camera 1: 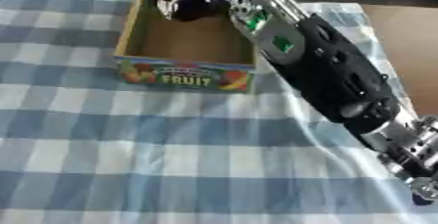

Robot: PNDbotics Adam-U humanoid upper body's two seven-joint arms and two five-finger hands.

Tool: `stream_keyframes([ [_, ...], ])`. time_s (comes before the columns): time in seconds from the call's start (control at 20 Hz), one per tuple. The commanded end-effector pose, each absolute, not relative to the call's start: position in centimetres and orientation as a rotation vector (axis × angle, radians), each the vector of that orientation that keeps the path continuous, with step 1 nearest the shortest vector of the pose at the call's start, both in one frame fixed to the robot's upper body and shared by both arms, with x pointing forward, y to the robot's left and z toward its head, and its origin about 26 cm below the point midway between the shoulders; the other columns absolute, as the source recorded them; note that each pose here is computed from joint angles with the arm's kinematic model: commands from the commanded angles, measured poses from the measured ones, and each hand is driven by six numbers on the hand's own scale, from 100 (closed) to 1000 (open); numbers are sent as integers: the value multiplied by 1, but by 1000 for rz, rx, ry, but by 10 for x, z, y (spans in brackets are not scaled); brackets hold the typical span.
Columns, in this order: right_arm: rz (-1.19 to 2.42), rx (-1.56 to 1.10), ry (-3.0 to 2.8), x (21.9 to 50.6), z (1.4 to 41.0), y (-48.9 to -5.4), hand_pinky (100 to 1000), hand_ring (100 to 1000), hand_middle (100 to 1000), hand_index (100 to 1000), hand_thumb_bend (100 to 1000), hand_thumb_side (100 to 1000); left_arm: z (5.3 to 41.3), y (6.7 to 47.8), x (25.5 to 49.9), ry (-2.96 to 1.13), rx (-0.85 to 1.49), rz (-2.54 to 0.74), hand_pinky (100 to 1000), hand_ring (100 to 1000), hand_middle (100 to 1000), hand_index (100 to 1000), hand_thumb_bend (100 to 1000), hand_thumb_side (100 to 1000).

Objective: Pick up objects on the table and place them in the box.

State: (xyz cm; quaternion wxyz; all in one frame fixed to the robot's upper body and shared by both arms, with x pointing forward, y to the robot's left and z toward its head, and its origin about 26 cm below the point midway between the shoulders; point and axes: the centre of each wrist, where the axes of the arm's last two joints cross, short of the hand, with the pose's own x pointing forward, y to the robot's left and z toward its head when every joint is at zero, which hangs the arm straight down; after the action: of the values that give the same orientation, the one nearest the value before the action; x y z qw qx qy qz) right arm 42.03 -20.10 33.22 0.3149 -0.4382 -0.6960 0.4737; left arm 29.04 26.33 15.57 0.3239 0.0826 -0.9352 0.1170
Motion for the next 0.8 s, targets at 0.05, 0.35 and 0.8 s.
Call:
stream_keyframes([
  [0.05,1255,-1201,-1799,422,341,-208,745,669,378,463,100,302,162,263,289,-2477,206,299,634,600,547,926,100,756],
  [0.35,1403,-1174,-1681,423,344,-210,742,683,418,491,100,330,161,263,288,-2474,208,300,634,599,547,926,100,756],
  [0.8,1563,-1144,-1444,428,340,-216,755,721,537,592,100,394,160,262,288,-2468,207,303,634,597,546,926,100,757],
])
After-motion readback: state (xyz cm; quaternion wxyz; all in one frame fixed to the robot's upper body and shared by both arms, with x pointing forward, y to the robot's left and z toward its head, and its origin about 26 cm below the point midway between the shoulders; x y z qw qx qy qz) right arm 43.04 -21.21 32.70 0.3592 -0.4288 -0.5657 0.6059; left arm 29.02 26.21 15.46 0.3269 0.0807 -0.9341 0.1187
